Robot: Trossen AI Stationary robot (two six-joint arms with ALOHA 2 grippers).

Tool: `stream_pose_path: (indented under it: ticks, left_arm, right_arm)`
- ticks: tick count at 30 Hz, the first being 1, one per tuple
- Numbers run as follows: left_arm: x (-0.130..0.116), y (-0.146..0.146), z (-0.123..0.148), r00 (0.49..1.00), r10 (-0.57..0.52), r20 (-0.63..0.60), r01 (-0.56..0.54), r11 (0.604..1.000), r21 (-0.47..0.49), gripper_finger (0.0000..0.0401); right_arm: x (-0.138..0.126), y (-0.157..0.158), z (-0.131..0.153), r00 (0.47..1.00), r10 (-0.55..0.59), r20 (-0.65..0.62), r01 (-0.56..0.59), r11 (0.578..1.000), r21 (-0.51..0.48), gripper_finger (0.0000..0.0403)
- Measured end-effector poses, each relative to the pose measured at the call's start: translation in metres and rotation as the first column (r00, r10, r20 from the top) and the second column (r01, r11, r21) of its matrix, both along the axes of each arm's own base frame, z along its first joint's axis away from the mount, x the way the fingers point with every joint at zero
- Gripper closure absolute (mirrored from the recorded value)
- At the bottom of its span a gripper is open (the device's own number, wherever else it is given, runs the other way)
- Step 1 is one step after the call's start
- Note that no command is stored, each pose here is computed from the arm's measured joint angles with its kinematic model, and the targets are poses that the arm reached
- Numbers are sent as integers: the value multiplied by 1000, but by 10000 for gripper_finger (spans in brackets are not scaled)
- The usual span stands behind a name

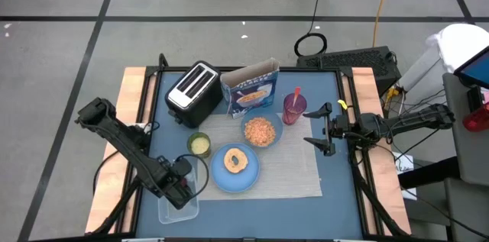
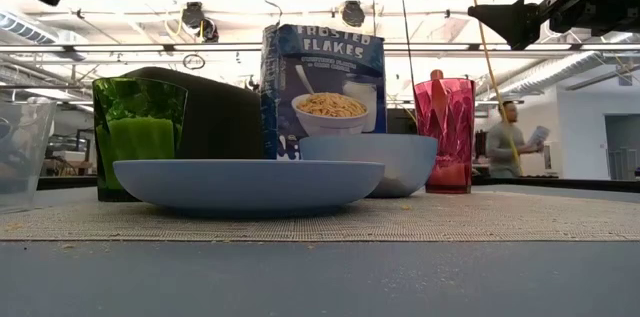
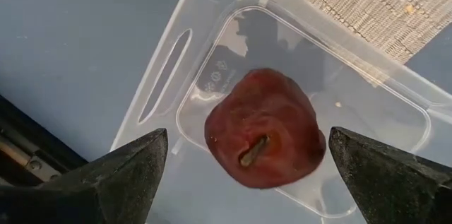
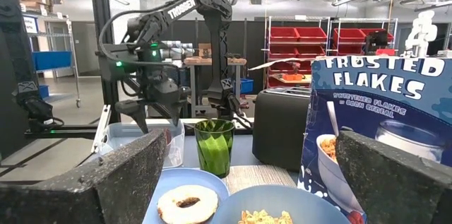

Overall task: Arrange a breakfast setting
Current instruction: Put the apple on the top left of the gray placemat

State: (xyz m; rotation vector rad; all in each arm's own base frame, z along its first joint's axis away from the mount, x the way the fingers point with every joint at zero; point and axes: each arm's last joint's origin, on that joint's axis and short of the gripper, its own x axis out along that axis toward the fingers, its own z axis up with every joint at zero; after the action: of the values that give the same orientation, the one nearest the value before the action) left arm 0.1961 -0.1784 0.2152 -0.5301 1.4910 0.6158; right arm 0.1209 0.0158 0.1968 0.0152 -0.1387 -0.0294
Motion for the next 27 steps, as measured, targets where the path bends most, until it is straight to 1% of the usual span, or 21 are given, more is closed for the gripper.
stream_pose_path:
  ticks: [5,10,19,27]
  left_arm:
    - [-2,2,-8,1000,27,-3,-27,1000,4,4]
    - [1,-1,-12,999,32,30,-31,999,-28,4]
    - [7,-6,-11,995,31,94,-23,996,-88,4]
    - [7,-6,-11,995,-2,96,11,996,-87,4]
  right_arm:
    - [0,0,-1,1000,0,-8,0,1000,-1,7]
    - [0,0,-1,1000,0,-14,0,1000,-2,7]
    - [0,0,-1,1000,0,-14,0,1000,-2,7]
    - [0,0,-1,1000,0,-14,0,1000,-2,7]
